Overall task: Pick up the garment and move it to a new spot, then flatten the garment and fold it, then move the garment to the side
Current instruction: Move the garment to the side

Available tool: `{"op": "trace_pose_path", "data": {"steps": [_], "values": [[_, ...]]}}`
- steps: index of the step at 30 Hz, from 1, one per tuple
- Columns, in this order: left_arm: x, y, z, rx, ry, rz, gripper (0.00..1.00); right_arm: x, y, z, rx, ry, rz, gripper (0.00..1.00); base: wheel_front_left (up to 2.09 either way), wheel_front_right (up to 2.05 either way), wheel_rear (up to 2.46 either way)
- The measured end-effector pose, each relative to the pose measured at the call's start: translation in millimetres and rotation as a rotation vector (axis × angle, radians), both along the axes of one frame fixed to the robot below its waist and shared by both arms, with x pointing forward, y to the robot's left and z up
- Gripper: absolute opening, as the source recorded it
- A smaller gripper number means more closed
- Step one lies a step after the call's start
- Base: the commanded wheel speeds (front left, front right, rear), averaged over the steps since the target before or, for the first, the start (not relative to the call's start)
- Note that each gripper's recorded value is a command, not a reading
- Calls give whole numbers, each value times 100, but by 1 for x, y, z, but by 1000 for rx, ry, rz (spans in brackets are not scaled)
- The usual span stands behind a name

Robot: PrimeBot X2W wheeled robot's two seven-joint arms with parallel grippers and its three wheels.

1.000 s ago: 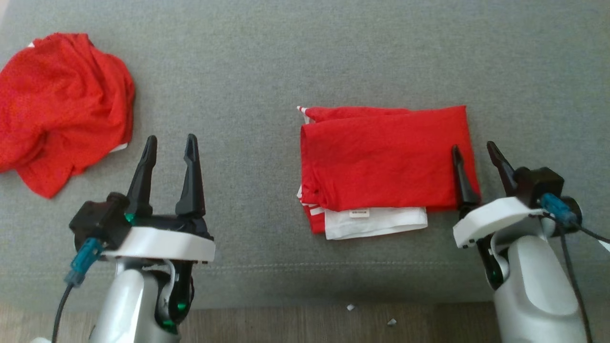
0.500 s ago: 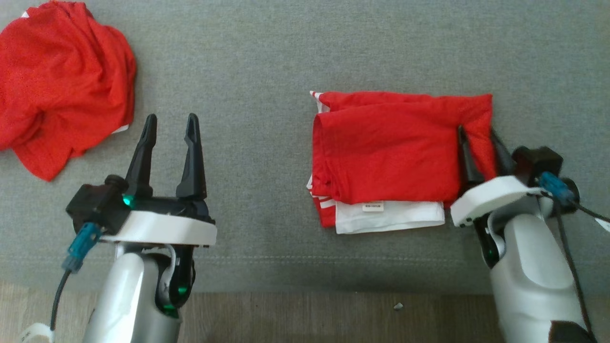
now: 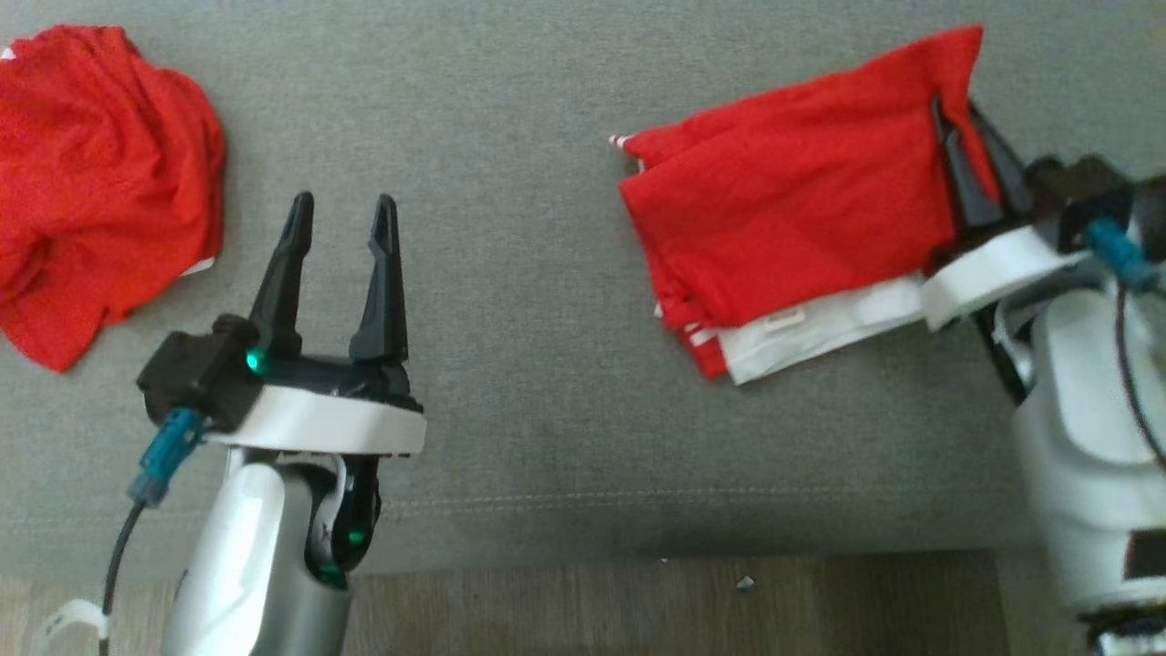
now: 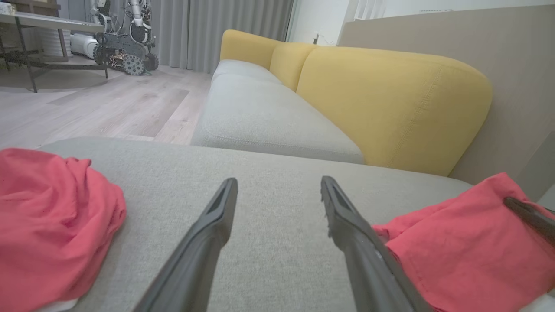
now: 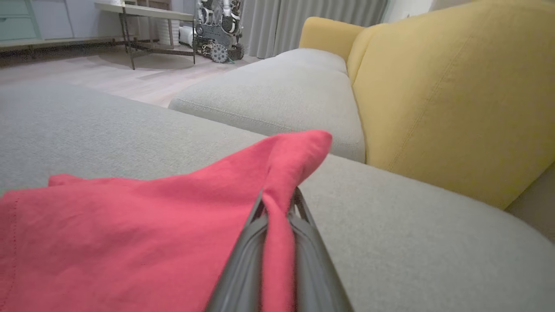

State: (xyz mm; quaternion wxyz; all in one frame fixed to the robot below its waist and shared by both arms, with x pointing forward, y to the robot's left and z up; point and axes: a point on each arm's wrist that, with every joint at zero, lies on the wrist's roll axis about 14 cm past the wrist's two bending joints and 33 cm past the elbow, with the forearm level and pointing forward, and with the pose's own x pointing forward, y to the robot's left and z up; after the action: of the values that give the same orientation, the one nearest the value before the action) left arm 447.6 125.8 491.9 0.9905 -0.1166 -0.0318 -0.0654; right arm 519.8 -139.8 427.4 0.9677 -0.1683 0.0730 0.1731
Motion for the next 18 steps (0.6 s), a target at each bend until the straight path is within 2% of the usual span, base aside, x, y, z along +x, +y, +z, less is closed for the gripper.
{"op": "trace_pose_path", "data": {"steps": [3,8,13,18], "values": [[7,-5,5,-9,-21,-13,100,12,-15,7,-46,1,-7,0,0,0,0],[27,-4,8,-73,-39,-10,100,42,-63,16,-67,31,-108,0,0,0,0],[52,-7,15,-67,-94,-35,100,63,-121,23,-94,36,-224,0,0,0,0],[67,-9,3,-57,-90,-43,100,71,-162,25,-100,35,-315,0,0,0,0]]}}
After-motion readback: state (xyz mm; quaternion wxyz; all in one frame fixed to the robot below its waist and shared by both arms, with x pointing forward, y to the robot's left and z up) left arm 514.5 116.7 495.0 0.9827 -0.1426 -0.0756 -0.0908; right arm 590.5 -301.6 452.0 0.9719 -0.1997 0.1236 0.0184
